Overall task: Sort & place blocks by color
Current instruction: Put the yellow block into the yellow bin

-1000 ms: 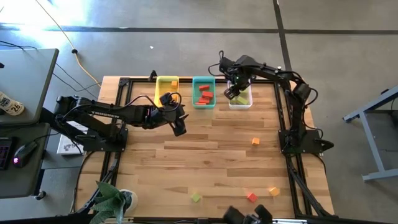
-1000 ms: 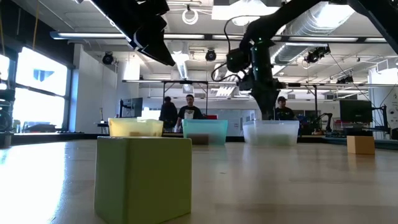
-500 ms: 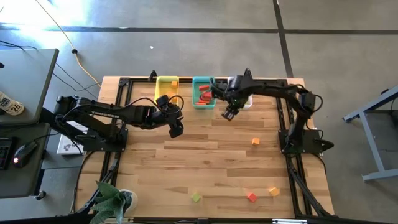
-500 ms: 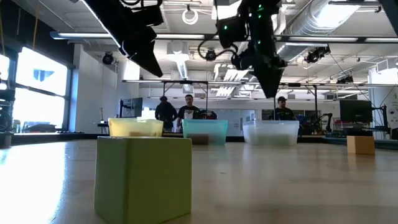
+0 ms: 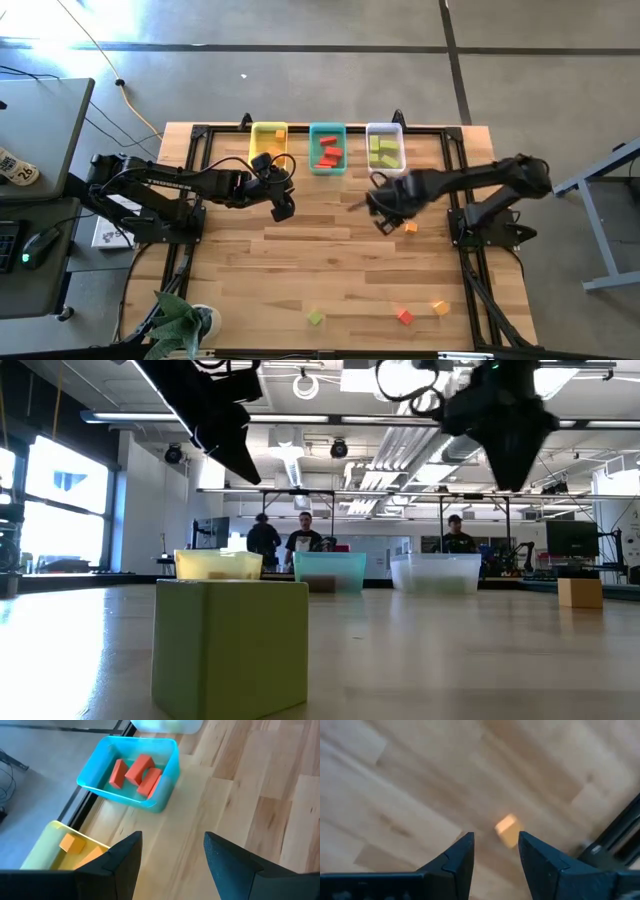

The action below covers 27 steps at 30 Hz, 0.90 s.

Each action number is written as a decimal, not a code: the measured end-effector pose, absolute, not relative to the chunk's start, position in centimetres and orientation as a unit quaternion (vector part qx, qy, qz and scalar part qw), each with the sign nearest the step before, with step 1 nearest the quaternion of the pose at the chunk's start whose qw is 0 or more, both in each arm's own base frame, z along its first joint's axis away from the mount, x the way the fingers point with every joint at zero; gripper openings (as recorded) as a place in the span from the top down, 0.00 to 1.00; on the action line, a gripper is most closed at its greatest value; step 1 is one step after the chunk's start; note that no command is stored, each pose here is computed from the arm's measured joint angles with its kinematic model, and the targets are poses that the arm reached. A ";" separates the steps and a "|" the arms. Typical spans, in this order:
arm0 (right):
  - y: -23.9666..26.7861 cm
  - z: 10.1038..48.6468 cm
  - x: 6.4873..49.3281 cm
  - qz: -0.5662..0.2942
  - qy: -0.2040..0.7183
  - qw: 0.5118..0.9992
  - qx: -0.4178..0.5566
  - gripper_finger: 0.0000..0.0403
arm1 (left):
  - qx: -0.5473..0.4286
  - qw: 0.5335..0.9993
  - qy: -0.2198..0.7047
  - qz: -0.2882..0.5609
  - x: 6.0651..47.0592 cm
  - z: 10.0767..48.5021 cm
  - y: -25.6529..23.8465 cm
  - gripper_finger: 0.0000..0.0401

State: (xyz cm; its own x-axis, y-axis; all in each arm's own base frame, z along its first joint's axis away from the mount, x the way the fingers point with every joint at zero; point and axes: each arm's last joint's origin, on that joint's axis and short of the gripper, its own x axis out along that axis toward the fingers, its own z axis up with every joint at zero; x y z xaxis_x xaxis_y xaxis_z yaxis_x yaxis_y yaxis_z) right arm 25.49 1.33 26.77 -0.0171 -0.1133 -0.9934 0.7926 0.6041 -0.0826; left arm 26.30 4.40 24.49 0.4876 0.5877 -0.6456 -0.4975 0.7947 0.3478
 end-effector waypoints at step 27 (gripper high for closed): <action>13.7 23.3 17.4 -0.278 0.668 0.605 0.331 0.43 | 0.027 0.867 0.388 0.311 26.4 24.5 4.3 0.50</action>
State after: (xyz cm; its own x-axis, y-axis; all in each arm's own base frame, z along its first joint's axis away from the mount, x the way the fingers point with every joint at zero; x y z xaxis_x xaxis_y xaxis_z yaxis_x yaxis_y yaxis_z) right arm 17.36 13.69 23.30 -0.0482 0.1057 -0.9932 0.7789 0.6265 0.0289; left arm 26.37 4.32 24.48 0.5042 0.5611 -0.6565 -0.5189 0.8045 0.2891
